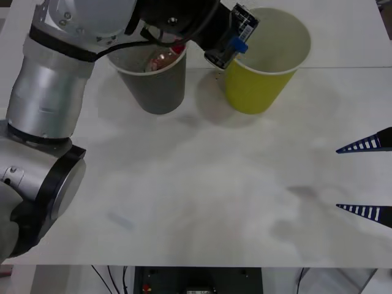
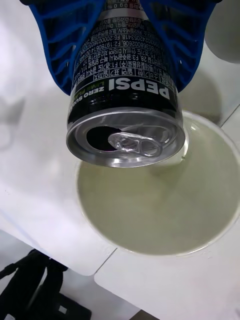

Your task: Put the can into the green bin and the plastic bottle into the gray bin

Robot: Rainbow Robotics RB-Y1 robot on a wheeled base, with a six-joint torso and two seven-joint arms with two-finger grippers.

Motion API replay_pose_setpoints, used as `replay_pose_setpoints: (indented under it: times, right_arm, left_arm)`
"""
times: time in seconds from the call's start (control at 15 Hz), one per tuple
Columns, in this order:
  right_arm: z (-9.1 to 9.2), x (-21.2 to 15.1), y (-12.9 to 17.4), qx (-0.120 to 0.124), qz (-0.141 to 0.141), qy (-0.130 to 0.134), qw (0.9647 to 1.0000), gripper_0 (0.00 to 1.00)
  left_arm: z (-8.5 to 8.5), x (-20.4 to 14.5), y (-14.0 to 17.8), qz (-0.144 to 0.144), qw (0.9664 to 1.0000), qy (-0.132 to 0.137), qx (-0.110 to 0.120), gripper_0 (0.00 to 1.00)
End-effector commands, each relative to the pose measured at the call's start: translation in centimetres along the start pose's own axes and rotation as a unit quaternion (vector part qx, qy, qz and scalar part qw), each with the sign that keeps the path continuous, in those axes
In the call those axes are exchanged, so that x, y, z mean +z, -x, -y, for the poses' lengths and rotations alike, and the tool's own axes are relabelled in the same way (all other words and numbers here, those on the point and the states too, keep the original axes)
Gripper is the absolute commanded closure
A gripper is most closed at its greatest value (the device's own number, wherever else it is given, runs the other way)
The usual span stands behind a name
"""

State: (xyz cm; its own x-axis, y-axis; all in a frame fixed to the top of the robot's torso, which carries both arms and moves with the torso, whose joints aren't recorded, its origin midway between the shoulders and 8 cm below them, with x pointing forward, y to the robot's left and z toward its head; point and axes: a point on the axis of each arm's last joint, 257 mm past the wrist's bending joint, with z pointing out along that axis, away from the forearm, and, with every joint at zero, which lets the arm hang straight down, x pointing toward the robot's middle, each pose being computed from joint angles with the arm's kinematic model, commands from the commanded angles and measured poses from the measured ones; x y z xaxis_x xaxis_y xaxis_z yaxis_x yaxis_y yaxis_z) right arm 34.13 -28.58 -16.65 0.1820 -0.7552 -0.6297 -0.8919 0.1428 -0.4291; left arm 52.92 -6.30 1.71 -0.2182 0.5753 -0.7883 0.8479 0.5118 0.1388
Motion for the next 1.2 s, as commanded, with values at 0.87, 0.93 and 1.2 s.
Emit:
replay_pose_setpoints:
  times: [0.87, 0.93, 1.2]
  right_arm:
    - [0.0, 0.0, 0.0, 0.0, 0.0, 0.0, 1.0, 0.0]
    - [0.0, 0.0, 0.0, 0.0, 0.0, 0.0, 1.0, 0.0]
    - [0.0, 0.0, 0.0, 0.0, 0.0, 0.0, 1.0, 0.0]
  left_arm:
    - [-0.8, 6.9, 6.4, 0.02, 0.9988, 0.039, 0.023, 0.94]
    - [-0.9, 7.0, 6.2, 0.018, 0.9988, 0.04, 0.023, 0.91]
    - [-1.2, 7.0, 6.5, 0.023, 0.9983, 0.047, 0.026, 0.0]
